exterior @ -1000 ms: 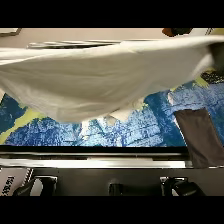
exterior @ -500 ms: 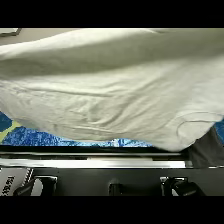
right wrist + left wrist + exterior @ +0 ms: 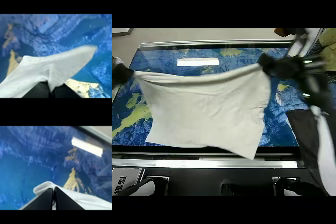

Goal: Fold the clothes and pants, and hang the long-sleeved shirts on hangers.

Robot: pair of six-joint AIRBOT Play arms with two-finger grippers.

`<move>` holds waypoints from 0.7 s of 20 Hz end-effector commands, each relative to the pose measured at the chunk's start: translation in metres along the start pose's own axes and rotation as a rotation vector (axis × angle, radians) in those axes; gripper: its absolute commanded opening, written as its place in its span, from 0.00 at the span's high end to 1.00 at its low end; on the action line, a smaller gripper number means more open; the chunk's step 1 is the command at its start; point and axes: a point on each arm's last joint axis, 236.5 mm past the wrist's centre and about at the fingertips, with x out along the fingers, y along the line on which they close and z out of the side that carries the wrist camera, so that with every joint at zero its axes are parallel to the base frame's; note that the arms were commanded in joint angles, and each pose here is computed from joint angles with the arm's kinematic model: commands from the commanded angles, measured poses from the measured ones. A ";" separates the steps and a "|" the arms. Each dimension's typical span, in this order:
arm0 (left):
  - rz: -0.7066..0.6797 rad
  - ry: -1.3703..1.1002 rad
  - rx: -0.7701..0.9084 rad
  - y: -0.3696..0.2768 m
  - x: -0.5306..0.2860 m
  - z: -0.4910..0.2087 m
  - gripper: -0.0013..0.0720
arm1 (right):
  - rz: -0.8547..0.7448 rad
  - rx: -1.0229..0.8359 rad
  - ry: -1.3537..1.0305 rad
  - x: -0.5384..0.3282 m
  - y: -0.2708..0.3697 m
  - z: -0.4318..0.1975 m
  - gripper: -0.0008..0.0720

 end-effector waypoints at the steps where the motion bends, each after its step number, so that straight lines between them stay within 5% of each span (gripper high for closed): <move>1: 0.043 0.083 -0.014 0.025 0.089 -0.045 0.96 | -0.021 0.112 0.083 0.093 -0.023 -0.032 0.93; 5: 0.061 0.206 -0.053 0.039 0.127 -0.094 0.96 | 0.011 0.288 0.135 0.125 -0.039 -0.041 0.91; 6: 0.066 0.230 -0.081 0.041 0.129 -0.101 0.93 | 0.009 0.314 0.160 0.126 -0.042 -0.045 0.81; 8: 0.077 0.248 -0.136 0.048 0.126 -0.104 0.59 | 0.015 0.323 0.215 0.119 -0.047 -0.049 0.68; 9: 0.076 0.260 -0.153 0.050 0.121 -0.101 0.36 | 0.034 0.321 0.264 0.111 -0.046 -0.053 0.52; 10: 0.075 0.280 -0.164 0.055 0.113 -0.097 0.27 | 0.053 0.315 0.307 0.101 -0.047 -0.054 0.37; 14: 0.078 0.396 -0.228 0.084 0.057 -0.074 0.26 | 0.088 0.157 0.401 0.019 -0.089 -0.027 0.33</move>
